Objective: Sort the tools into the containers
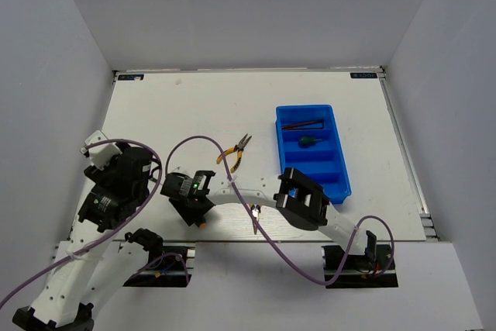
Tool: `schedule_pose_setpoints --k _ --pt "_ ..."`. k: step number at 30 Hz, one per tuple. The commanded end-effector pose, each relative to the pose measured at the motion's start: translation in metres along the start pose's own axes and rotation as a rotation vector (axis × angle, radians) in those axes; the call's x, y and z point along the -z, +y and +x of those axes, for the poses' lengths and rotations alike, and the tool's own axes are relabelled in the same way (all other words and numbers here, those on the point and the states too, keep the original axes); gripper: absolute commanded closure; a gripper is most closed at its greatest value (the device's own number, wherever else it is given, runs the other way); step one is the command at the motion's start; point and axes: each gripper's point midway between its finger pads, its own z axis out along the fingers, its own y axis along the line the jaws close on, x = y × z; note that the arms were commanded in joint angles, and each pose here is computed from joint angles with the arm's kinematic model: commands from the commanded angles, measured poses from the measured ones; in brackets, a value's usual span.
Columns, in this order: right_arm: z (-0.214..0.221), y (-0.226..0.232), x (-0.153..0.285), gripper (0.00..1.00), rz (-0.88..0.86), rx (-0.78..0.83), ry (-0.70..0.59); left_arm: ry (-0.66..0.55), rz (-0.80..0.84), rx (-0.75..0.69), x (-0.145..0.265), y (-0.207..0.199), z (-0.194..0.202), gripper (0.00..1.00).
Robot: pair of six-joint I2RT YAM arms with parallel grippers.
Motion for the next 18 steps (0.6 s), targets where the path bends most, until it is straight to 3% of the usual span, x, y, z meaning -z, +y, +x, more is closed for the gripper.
schedule_pose_setpoints --k 1,5,8,9,12,18 --pt "0.007 -0.007 -0.003 0.35 0.047 -0.03 0.011 -0.007 -0.008 0.01 -0.001 0.002 0.001 0.23" --pt "0.015 -0.003 -0.008 0.48 0.033 -0.029 0.037 -0.01 -0.005 0.018 -0.001 0.002 0.0 0.23" --pt "0.022 -0.005 -0.011 0.69 0.029 -0.024 0.054 -0.01 -0.005 0.018 -0.001 0.002 0.0 0.23" --pt "0.022 -0.009 -0.012 0.81 0.032 -0.028 0.059 -0.014 -0.001 0.026 0.0 0.003 -0.001 0.23" --pt "0.025 -0.012 -0.011 1.0 0.028 -0.01 0.061 -0.017 0.003 0.026 0.0 0.002 -0.002 0.23" --pt "-0.013 -0.029 0.024 1.0 -0.006 0.094 -0.052 0.003 0.077 -0.01 -0.002 -0.015 0.003 0.23"
